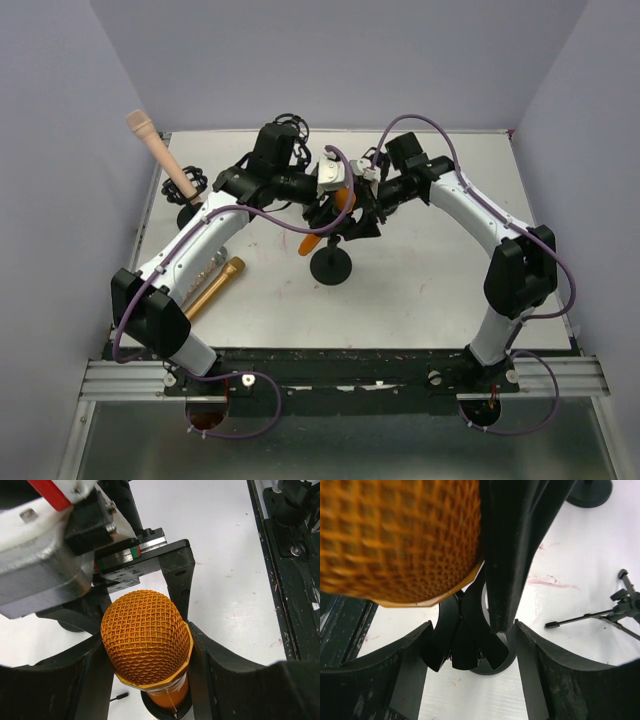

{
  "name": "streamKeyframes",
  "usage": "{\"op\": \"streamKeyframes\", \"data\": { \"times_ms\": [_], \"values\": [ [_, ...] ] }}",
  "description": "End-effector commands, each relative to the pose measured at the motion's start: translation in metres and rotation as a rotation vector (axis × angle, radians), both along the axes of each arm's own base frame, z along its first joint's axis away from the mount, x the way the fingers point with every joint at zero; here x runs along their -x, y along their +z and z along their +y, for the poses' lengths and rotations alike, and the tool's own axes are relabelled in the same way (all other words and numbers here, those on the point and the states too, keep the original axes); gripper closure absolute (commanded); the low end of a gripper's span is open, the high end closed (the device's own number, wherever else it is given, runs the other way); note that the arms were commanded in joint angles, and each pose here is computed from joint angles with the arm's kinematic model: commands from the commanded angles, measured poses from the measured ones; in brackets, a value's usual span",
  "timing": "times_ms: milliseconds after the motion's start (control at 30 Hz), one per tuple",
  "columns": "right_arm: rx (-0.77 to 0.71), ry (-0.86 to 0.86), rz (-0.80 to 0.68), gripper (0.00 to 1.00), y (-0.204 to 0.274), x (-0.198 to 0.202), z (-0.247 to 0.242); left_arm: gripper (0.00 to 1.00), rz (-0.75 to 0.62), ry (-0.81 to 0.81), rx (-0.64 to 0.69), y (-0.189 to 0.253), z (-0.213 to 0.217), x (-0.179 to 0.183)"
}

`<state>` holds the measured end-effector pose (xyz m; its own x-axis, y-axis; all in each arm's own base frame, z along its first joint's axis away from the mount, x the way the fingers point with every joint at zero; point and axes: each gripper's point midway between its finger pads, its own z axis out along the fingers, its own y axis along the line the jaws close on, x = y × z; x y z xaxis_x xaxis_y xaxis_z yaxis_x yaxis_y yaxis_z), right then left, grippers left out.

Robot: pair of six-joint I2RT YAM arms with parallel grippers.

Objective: Remove the microphone from the stand

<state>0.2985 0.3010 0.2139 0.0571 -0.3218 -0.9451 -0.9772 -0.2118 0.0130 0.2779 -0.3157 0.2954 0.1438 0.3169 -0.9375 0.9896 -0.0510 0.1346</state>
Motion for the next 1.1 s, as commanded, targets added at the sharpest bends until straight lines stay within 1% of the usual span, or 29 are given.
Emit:
{"op": "streamKeyframes", "data": {
  "times_ms": [0, 33, 67, 167, 233, 300, 367, 467, 600, 733, 933, 967, 1000, 1033, 1067],
  "values": [
    [0.026, 0.059, -0.005, 0.28, -0.016, 0.014, -0.002, 1.0, -0.02, -0.104, 0.063, 0.023, -0.005, 0.02],
    [0.026, 0.054, 0.004, 0.3, -0.017, 0.015, -0.002, 1.0, -0.027, -0.098, 0.065, 0.024, -0.005, 0.019],
    [0.023, 0.049, 0.014, 0.33, -0.018, 0.015, -0.001, 1.0, -0.032, -0.09, 0.066, 0.025, -0.005, 0.017],
    [0.012, 0.037, 0.016, 0.57, -0.017, 0.015, 0.0, 1.0, -0.027, -0.085, 0.065, 0.023, -0.004, 0.017],
    [0.007, 0.029, 0.006, 0.7, -0.015, 0.013, 0.0, 1.0, -0.023, -0.087, 0.063, 0.022, -0.005, 0.017],
    [0.01, 0.019, 0.005, 0.8, -0.015, 0.011, 0.0, 1.0, -0.027, -0.084, 0.065, 0.023, -0.005, 0.015],
    [0.02, 0.004, 0.012, 0.83, -0.017, 0.01, -0.001, 1.0, -0.032, -0.082, 0.07, 0.028, -0.006, 0.014],
    [0.028, -0.013, 0.021, 0.85, -0.018, 0.007, -0.001, 1.0, -0.052, -0.083, 0.094, 0.046, -0.007, 0.015],
    [0.034, -0.026, 0.026, 0.89, -0.019, 0.003, 0.0, 1.0, -0.097, -0.079, 0.179, 0.095, -0.008, 0.019],
    [0.036, -0.03, 0.029, 0.9, -0.02, 0.0, 0.002, 1.0, -0.175, -0.072, 0.262, 0.147, -0.005, 0.027],
    [0.048, -0.051, 0.036, 0.89, -0.021, -0.005, 0.002, 1.0, -0.277, -0.032, 0.318, 0.194, 0.008, 0.035],
    [0.049, -0.053, 0.036, 0.86, -0.021, -0.005, 0.002, 1.0, -0.292, -0.02, 0.323, 0.2, 0.01, 0.036],
    [0.052, -0.057, 0.036, 0.78, -0.021, -0.006, 0.002, 1.0, -0.299, -0.008, 0.322, 0.202, 0.014, 0.037],
    [0.055, -0.061, 0.031, 0.6, -0.02, -0.006, 0.002, 1.0, -0.307, 0.004, 0.318, 0.204, 0.018, 0.037],
    [0.059, -0.065, 0.018, 0.46, -0.017, -0.007, 0.001, 1.0, -0.308, 0.018, 0.305, 0.203, 0.022, 0.038]
  ]
}}
